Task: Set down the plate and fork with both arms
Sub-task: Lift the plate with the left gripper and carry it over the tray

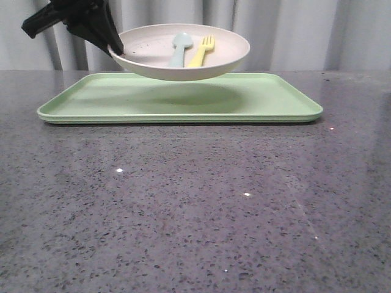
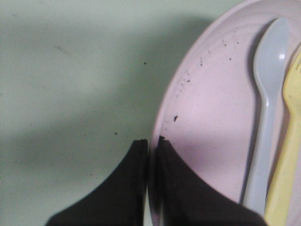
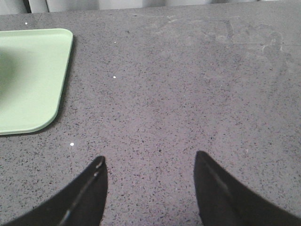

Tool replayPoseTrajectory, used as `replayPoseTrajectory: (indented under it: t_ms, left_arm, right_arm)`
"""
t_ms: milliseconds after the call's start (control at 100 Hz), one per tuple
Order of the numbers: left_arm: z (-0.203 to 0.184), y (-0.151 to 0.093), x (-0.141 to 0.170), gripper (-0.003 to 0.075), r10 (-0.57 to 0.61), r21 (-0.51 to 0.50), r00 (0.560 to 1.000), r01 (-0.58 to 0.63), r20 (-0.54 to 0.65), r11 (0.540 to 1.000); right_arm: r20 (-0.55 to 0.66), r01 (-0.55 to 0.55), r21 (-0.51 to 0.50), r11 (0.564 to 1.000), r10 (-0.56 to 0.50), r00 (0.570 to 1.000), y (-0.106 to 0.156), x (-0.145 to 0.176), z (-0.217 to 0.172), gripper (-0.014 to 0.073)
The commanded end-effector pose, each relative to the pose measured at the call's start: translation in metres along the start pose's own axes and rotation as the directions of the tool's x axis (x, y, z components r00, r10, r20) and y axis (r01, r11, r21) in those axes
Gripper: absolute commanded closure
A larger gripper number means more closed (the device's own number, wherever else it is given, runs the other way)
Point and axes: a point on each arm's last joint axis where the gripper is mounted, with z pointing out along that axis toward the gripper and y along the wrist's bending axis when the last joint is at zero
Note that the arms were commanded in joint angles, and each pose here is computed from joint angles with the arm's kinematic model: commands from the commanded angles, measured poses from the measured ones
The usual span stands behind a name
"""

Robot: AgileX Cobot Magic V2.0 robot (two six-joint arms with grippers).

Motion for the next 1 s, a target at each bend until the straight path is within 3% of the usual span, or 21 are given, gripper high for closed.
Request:
replayPoseTrajectory:
  t_ms: [0,520,990]
  left_arm:
    - [-0.021,-0.022,-0.01,0.0741,-0.03,0.091,0.993,0.019,0.117,0.996]
    - [0.009,-0.013,-0.011,0.0741,-0.048,0.07,0.995,0.042,0.089,0.997]
    - [0.013,-0.011,-0.011,0.074,-0.043,0.059,0.995,0.038,0.09,0.998]
  right_arm:
    - [0.095,0.007,-0.014,1.0,-0.006,0.995,0.002,-0.017,-0.004,0.0171]
    - [0.095,0.007,-0.014,1.0,-0.006,0.995,0.002,-0.017,-0.004,0.0171]
    - [0.095,0.007,-0.014,1.0,-0.005,0.995,0.002,-0.017,-0.004,0.0171]
